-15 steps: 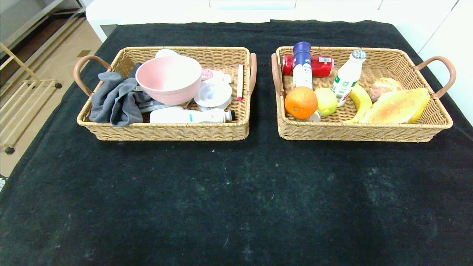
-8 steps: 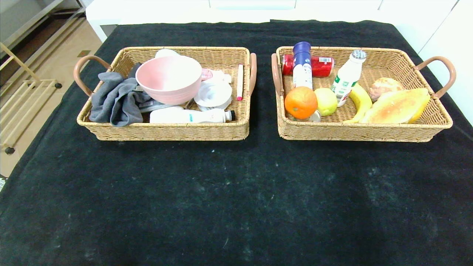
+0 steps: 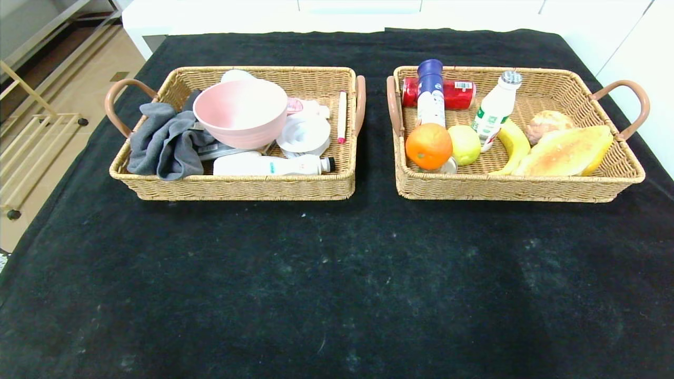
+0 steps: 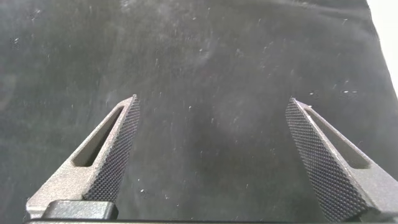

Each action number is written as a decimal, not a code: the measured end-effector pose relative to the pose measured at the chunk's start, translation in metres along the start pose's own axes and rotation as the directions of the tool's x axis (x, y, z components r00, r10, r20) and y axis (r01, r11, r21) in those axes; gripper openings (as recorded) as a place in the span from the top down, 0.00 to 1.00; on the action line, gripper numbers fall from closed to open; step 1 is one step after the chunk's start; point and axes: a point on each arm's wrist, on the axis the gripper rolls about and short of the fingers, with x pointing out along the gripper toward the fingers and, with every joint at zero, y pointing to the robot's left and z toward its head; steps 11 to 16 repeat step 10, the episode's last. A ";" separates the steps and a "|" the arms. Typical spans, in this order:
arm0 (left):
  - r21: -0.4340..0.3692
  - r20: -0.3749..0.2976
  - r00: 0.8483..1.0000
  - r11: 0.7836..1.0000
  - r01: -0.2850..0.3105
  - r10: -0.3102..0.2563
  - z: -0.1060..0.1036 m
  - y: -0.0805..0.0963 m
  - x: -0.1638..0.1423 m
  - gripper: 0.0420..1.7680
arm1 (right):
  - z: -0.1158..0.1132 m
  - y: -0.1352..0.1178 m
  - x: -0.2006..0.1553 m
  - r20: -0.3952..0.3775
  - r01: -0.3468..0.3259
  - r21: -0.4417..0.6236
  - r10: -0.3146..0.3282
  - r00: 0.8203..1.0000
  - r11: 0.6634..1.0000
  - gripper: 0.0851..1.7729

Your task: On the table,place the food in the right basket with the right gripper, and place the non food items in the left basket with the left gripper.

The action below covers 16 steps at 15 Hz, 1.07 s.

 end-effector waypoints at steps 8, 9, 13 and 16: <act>-0.040 -0.002 1.000 0.999 -0.008 0.008 -0.001 0.000 0.000 0.03 | 0.000 0.000 -0.001 -0.014 0.011 0.067 -0.010 1.000 0.998 0.04; -0.043 -0.002 1.000 0.999 -0.009 0.009 -0.001 0.000 0.000 0.03 | 0.000 0.000 -0.001 -0.014 0.012 0.069 -0.011 1.000 0.998 0.04; -0.053 -0.002 1.000 0.999 -0.011 0.011 -0.001 0.000 0.000 0.03 | 0.000 0.000 -0.001 -0.013 0.012 0.070 -0.011 1.000 0.997 0.04; -0.053 -0.002 1.000 0.999 -0.011 0.011 -0.001 0.000 0.000 0.03 | 0.000 0.000 -0.001 -0.013 0.012 0.070 -0.011 1.000 0.997 0.04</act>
